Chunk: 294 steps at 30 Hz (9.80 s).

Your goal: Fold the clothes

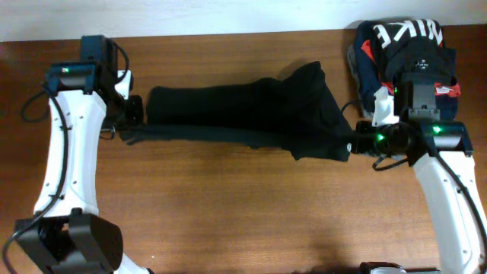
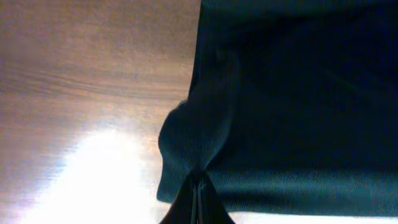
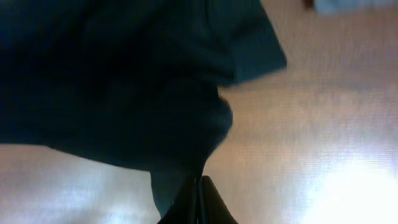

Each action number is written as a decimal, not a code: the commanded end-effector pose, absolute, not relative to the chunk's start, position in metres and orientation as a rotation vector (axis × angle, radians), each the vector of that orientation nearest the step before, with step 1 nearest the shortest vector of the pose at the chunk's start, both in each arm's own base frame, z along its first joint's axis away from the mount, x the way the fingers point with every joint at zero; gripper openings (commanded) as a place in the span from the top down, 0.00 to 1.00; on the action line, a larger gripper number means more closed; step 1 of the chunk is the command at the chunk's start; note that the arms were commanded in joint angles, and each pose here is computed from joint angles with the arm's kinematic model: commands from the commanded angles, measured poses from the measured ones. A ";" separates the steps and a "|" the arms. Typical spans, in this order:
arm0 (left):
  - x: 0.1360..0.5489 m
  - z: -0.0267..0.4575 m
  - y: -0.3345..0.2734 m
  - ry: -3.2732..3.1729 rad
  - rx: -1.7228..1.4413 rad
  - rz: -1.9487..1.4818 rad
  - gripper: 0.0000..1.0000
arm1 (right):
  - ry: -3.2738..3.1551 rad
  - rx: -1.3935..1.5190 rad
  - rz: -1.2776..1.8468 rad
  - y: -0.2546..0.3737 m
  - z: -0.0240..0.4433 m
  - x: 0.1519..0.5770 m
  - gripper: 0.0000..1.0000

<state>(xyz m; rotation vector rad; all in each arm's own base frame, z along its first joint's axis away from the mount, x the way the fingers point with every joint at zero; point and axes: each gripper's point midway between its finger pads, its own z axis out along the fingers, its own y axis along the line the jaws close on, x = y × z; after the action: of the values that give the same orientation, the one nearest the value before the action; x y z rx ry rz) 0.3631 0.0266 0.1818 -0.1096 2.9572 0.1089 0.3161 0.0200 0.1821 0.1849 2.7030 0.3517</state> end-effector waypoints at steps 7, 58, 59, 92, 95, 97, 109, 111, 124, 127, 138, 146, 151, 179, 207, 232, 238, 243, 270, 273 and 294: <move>0.342 0.127 0.031 3.031 -0.192 0.146 0.99 | 2.670 0.114 0.415 0.025 0.172 0.348 0.96; 0.360 0.521 0.054 1.684 -0.193 0.238 0.99 | 1.982 -0.094 0.116 0.005 0.491 0.358 0.96; 0.358 0.524 0.054 1.676 -0.193 0.236 0.99 | 1.978 -0.094 0.116 0.006 0.492 0.357 0.96; 0.336 0.522 0.045 1.732 -0.157 0.201 0.99 | 1.964 -0.142 0.186 0.023 0.512 0.289 0.96; 0.356 0.506 0.044 1.783 -0.147 0.195 1.00 | 1.989 -0.151 0.209 0.026 0.506 0.297 0.96; 0.368 0.495 0.045 1.815 -0.146 0.197 0.99 | 2.014 -0.162 0.221 0.030 0.499 0.303 0.96; 0.431 0.446 0.047 1.921 -0.139 0.202 0.99 | 2.068 -0.231 0.154 0.060 0.470 0.372 0.96; 0.448 0.447 0.048 1.889 -0.143 0.204 1.00 | 2.034 -0.234 0.155 0.063 0.472 0.391 0.96; 0.520 0.487 0.054 1.576 -0.137 0.220 0.99 | 1.621 -0.182 -0.076 0.043 0.554 0.461 0.96; 0.523 0.499 0.060 1.517 -0.146 0.226 0.99 | 1.598 -0.193 -0.107 0.042 0.555 0.472 0.96; 0.557 0.396 0.075 1.807 -0.132 0.226 0.99 | 1.899 -0.230 -0.096 0.050 0.432 0.542 0.96; 0.541 0.310 0.075 2.131 -0.142 0.220 0.99 | 2.195 -0.249 0.037 0.062 0.360 0.517 0.96; 0.506 0.272 0.069 2.338 -0.186 0.188 0.99 | 2.387 -0.270 0.163 0.074 0.326 0.483 0.96; 0.334 0.178 0.030 3.143 -0.172 -0.009 0.99 | 3.057 -0.160 0.312 0.070 0.228 0.319 0.96; 0.250 0.080 0.020 3.303 -0.402 -0.024 1.00 | 3.248 0.119 0.255 0.050 0.123 0.237 0.96; 0.365 0.084 0.047 2.804 -0.418 0.083 0.99 | 2.614 0.059 0.361 0.052 0.135 0.406 0.96; 0.377 0.088 0.057 2.745 -0.425 0.146 1.00 | 2.557 0.043 0.360 0.053 0.133 0.425 0.96; 0.381 0.090 0.061 2.722 -0.428 0.169 1.00 | 2.607 0.033 0.428 0.063 0.102 0.432 0.96; 0.495 0.200 0.060 2.482 -0.150 -0.073 0.01 | 2.285 -0.312 0.298 0.071 0.277 0.500 0.14; 0.521 0.170 0.065 2.523 -0.156 -0.078 0.05 | 2.302 -0.353 0.298 0.081 0.268 0.499 0.14; 0.589 0.034 0.067 2.594 -0.149 -0.113 0.22 | 2.324 -0.436 0.314 0.103 0.261 0.490 0.26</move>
<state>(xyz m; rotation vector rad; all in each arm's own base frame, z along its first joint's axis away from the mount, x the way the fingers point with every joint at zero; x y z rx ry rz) 0.5809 0.0747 0.0499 -0.1876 2.5928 -0.0847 0.4911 0.0986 0.2573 -0.4159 2.3324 0.3081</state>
